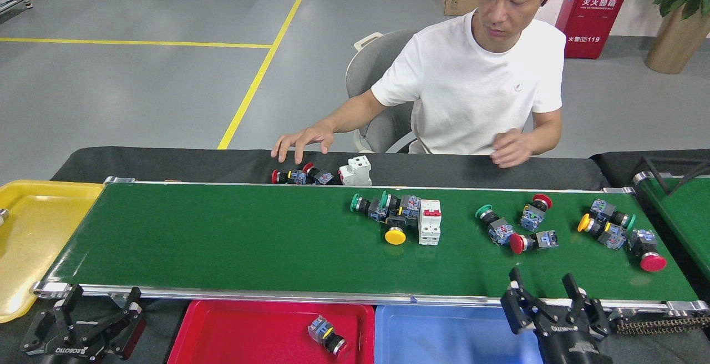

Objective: Pick switch part from conveyor to tray

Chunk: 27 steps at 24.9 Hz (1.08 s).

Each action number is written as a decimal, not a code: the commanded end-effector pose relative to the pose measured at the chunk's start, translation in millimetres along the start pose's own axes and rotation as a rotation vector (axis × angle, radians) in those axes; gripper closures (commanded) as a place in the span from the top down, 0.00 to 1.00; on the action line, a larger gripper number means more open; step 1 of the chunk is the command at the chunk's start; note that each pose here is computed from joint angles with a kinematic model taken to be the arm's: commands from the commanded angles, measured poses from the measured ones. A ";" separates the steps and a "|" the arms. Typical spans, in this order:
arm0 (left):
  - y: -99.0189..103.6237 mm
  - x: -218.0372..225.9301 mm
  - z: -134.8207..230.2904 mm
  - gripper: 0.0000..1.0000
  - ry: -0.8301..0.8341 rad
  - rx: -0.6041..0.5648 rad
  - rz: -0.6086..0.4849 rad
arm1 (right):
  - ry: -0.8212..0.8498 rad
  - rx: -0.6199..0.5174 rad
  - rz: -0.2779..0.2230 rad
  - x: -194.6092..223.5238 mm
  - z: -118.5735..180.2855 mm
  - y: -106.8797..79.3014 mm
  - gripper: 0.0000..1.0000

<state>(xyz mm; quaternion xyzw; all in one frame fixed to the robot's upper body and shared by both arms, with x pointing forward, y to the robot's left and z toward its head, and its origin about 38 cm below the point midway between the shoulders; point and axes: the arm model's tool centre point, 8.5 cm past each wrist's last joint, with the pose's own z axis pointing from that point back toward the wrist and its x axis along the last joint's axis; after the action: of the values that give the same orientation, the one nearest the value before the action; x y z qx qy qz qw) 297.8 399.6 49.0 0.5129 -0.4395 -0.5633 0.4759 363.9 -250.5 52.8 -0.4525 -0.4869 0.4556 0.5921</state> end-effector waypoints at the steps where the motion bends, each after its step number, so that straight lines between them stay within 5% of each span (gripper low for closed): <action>1: 8.3 -1.9 -2.8 1.00 -0.008 0.026 -0.013 | 0.066 0.017 0.017 2.8 -17.2 -0.3 0.95; 12: 8.5 -1.8 -5.0 1.00 -0.007 0.027 -0.011 | 0.108 0.094 0.039 28.3 -97.3 -2.0 0.95; 14: 10.0 -1.9 -6.4 1.00 -0.007 0.032 -0.011 | 0.102 0.102 0.044 31.0 -101.3 -2.6 0.87; 20: 13.5 -0.5 -10.1 1.00 -0.015 0.042 -0.010 | -0.001 0.123 0.069 40.8 -100.0 0.5 0.22; 24: 16.1 12.6 -16.6 1.00 -0.061 0.047 -0.014 | -0.109 0.065 0.033 58.3 -95.9 -21.7 0.21; 27: 20.4 14.0 -21.4 1.00 -0.069 0.059 -0.017 | -0.288 0.022 0.003 79.1 -66.3 -37.6 0.22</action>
<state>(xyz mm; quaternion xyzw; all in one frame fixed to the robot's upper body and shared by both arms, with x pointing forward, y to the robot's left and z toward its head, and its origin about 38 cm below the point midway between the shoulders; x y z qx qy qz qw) 314.3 380.4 54.1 0.5012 -0.4633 -0.5722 0.4547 446.9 -195.1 77.0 -0.3927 -0.5266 0.5079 0.5572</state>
